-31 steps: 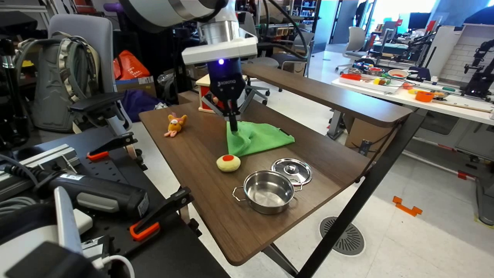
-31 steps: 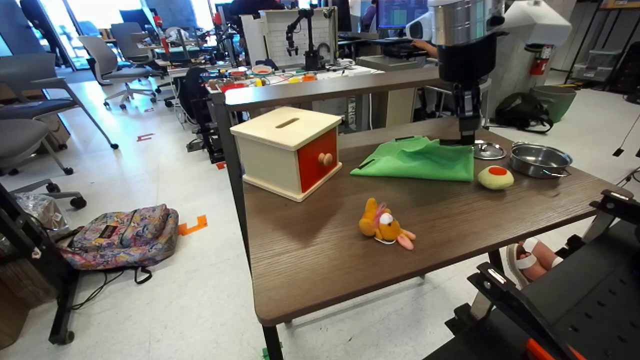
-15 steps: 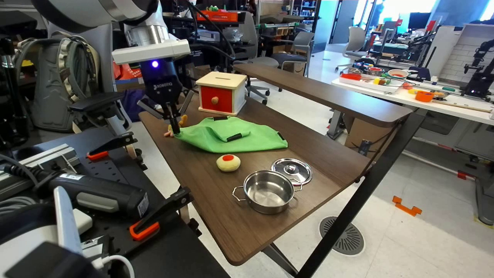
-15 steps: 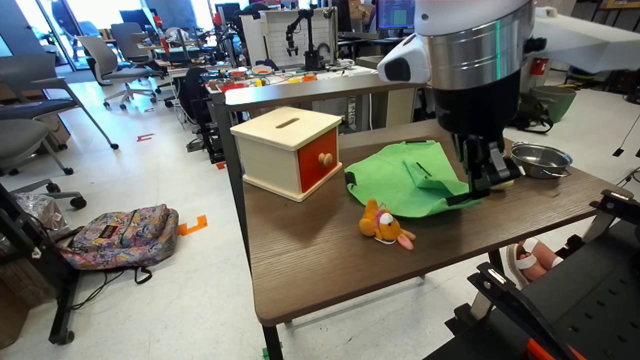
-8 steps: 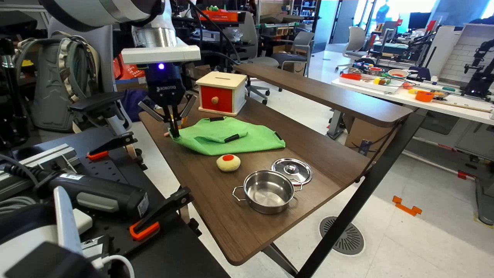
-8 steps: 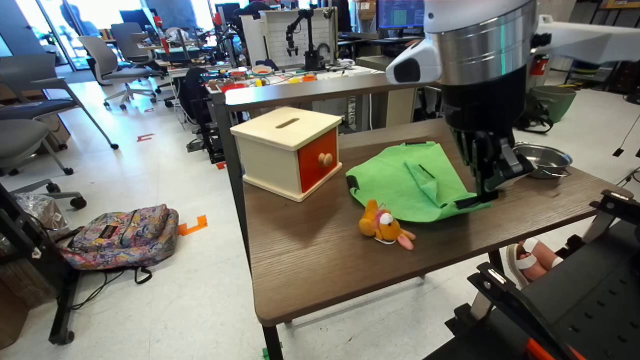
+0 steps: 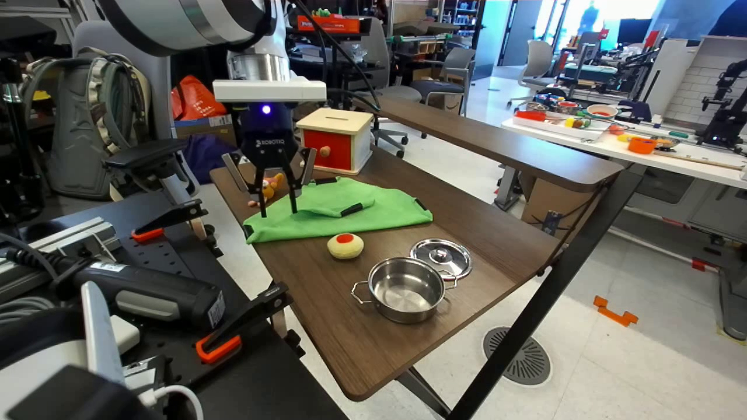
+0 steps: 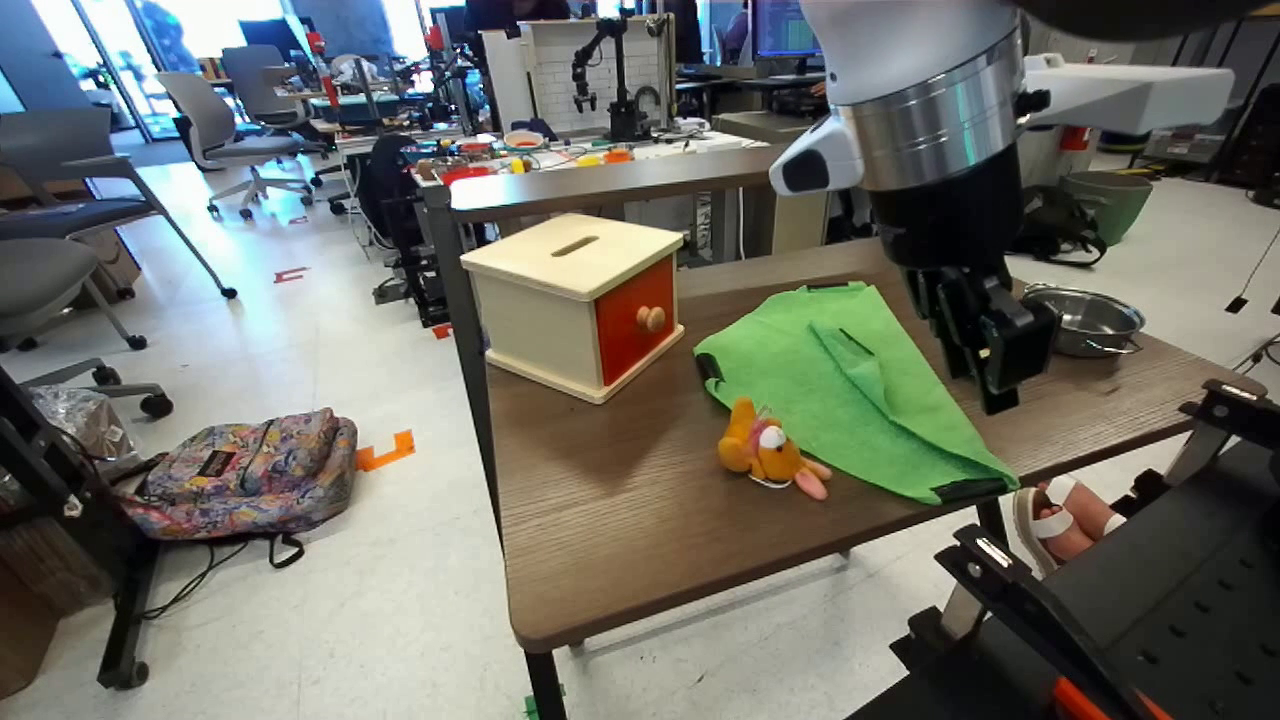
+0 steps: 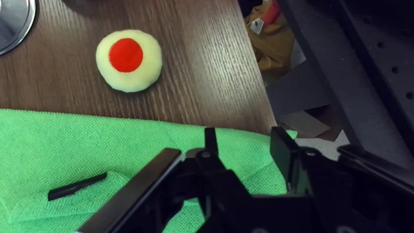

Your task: Unfold the green cloth

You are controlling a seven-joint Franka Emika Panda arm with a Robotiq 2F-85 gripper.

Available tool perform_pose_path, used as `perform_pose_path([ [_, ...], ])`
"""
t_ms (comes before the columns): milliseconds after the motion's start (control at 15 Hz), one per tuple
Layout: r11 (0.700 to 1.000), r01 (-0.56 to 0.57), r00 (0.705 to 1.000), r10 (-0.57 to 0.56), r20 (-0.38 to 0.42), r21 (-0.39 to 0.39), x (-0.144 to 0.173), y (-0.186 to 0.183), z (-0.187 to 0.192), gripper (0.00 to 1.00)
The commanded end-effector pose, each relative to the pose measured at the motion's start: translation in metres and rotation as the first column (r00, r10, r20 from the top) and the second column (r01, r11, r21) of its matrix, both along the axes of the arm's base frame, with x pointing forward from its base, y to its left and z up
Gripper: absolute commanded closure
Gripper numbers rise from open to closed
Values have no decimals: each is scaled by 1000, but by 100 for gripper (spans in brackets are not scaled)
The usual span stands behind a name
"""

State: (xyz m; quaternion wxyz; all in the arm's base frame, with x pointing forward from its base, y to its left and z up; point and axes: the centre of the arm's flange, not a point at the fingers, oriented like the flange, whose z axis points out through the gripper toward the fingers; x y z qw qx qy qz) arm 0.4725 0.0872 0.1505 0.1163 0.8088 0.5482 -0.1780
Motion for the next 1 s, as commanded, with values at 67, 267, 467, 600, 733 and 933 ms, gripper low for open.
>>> perform_pose_path([
  [67, 1000, 13, 1000, -13, -21, -5, 11, -4, 4, 14],
  [267, 999, 45, 999, -45, -2, 16, 3, -2, 27, 0],
  [467, 992, 97, 993, -101, 53, 75, -6, 1, 67, 0],
  [600, 981, 137, 986, -149, 79, 134, -8, 1, 93, 0],
  [733, 985, 137, 987, -145, 75, 106, 6, 7, 69, 0],
  [933, 980, 149, 982, -162, 98, 132, 2, 2, 91, 0],
])
